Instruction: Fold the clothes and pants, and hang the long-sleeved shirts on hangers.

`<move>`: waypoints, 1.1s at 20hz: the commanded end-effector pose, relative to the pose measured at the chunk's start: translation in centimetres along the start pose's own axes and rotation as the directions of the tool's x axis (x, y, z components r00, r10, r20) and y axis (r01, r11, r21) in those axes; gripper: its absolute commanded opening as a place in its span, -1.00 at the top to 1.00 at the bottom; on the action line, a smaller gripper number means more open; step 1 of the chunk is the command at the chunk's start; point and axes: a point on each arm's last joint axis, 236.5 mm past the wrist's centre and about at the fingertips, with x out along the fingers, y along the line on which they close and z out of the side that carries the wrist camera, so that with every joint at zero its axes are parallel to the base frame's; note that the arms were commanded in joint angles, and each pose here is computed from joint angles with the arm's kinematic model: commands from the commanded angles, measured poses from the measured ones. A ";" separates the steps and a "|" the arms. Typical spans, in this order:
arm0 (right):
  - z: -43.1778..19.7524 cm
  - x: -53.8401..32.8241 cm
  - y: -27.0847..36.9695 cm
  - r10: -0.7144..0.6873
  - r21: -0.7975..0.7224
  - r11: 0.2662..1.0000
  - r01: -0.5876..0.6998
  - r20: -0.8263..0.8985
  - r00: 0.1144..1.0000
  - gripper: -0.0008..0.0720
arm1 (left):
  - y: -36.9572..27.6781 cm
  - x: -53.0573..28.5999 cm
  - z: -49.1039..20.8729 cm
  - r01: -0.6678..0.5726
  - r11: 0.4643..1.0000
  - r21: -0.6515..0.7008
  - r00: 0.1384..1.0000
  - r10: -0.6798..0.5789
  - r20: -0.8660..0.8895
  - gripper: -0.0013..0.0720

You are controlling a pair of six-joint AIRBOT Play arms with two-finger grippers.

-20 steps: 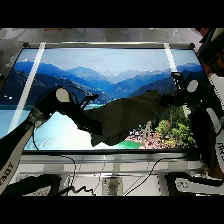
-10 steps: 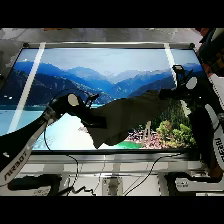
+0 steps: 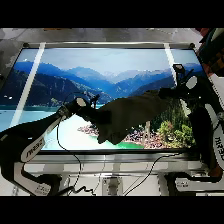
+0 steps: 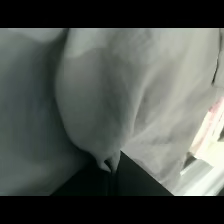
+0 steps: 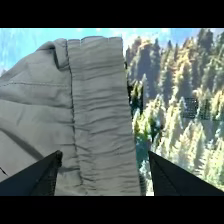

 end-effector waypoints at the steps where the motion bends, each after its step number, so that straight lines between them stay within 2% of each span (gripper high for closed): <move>1: 0.0 0.0 -0.5 -0.022 -0.010 1.000 0.022 -0.003 1.000 -0.56 | 2.9 -2.0 1.3 -0.106 0.990 0.089 0.994 0.107 -0.014 0.93; 3: -0.3 -0.1 -1.7 -0.064 -0.027 0.998 0.063 -0.011 0.998 -0.51 | 6.2 -6.3 1.3 -0.252 0.947 0.199 0.960 0.270 -0.072 0.93; 4: -0.5 -0.1 -2.0 -0.060 -0.013 0.998 0.060 -0.019 0.998 -0.51 | 8.3 -9.2 1.8 -0.354 0.901 0.250 0.923 0.380 -0.063 0.93; 6: -2.0 0.3 -1.7 0.007 0.015 1.000 -0.006 -0.079 0.997 -0.44 | 12.1 -16.4 3.5 -0.570 0.759 0.315 0.807 0.589 0.040 0.93; 7: -3.4 0.6 -0.3 0.098 0.003 0.995 -0.098 -0.135 0.986 -0.41 | 12.8 -19.5 4.2 -0.626 0.690 0.365 0.763 0.639 0.101 0.93; 9: -5.9 0.6 4.5 0.330 -0.040 0.936 -0.349 -0.239 0.913 -0.41 | 12.2 -22.8 4.5 -0.636 0.645 0.423 0.755 0.632 0.172 0.93; 10: -6.2 0.6 6.8 0.421 -0.020 0.898 -0.440 -0.254 0.871 -0.43 | 12.0 -23.6 4.6 -0.642 0.644 0.416 0.754 0.629 0.191 0.93; 12: -5.7 1.5 10.5 0.527 0.048 0.846 -0.531 -0.227 0.819 -0.97 | 12.1 -23.8 4.6 -0.644 0.646 0.411 0.754 0.628 0.194 0.92; 16: -7.9 3.9 17.9 0.550 0.036 0.821 -0.569 -0.316 0.773 -0.96 | 12.3 -20.2 4.7 -0.571 0.715 0.402 0.809 0.573 0.131 0.92; 19: -6.7 6.0 22.1 0.481 0.017 0.871 -0.492 -0.238 0.844 -0.96 | 13.0 -17.9 4.4 -0.540 0.776 0.325 0.832 0.550 0.070 0.92; 22: -5.9 8.0 22.5 0.364 0.041 0.931 -0.362 -0.171 0.916 -0.96 | 13.2 -17.1 4.2 -0.530 0.786 0.319 0.837 0.545 0.047 0.92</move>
